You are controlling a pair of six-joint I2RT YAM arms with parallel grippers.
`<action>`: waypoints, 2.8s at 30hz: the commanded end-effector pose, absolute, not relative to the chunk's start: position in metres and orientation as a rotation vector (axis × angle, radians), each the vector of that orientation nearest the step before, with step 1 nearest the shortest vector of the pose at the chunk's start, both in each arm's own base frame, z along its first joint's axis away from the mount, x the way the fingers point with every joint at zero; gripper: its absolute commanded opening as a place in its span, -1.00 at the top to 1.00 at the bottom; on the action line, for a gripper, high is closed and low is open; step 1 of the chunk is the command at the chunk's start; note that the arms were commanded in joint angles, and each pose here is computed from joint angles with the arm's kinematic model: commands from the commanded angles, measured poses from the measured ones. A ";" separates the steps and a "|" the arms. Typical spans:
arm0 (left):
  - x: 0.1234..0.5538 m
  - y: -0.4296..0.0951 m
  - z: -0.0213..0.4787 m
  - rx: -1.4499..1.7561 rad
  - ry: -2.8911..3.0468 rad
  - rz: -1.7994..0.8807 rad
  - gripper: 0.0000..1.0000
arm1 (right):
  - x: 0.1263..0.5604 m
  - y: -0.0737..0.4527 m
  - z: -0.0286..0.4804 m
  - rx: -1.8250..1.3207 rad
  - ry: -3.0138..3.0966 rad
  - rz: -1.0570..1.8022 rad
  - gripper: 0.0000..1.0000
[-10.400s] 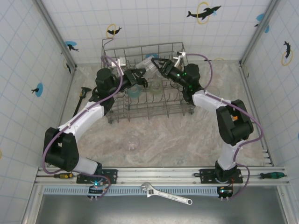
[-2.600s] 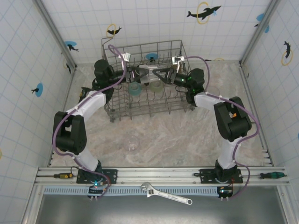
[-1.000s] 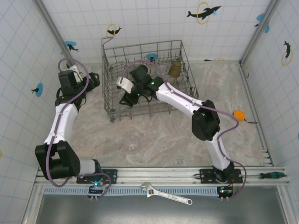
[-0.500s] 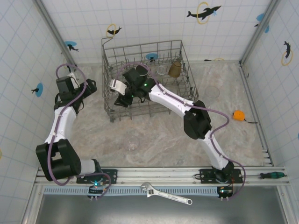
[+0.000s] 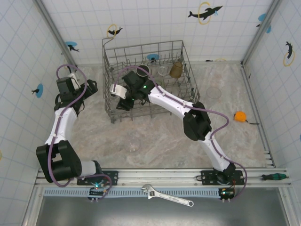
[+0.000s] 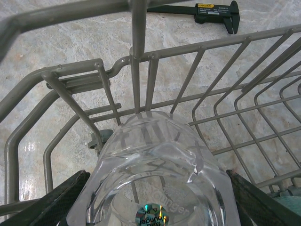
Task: Load the cups into the dish rack
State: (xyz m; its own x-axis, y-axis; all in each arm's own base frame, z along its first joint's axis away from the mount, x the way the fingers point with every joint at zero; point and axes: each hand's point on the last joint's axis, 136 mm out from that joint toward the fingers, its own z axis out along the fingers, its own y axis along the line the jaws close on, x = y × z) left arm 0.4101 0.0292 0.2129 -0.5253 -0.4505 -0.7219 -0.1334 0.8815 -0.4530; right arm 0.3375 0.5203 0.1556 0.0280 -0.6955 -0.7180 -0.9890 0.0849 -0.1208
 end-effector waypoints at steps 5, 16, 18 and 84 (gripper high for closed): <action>0.410 0.026 0.211 -0.384 2.117 -0.447 -0.95 | 0.317 0.529 0.126 -1.795 1.724 0.502 -0.46; 0.410 0.022 0.209 -0.380 2.125 -0.476 -0.95 | 0.313 0.533 0.119 -1.791 1.741 0.504 -0.78; 0.410 0.021 0.210 -0.379 2.124 -0.479 -0.95 | 0.312 0.534 0.124 -1.780 1.738 0.519 -0.79; 0.393 0.005 0.316 -0.392 1.914 -0.644 -0.94 | 0.449 0.051 0.124 0.039 2.641 0.138 0.04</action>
State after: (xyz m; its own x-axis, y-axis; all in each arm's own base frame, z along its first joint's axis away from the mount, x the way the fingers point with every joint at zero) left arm 0.3974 0.0117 0.2893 -0.4404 -0.5230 -0.7297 -0.0354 0.8223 -0.5680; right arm 0.4381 0.0513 0.1190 -0.8813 0.0472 -0.4701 0.0017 0.9953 0.0967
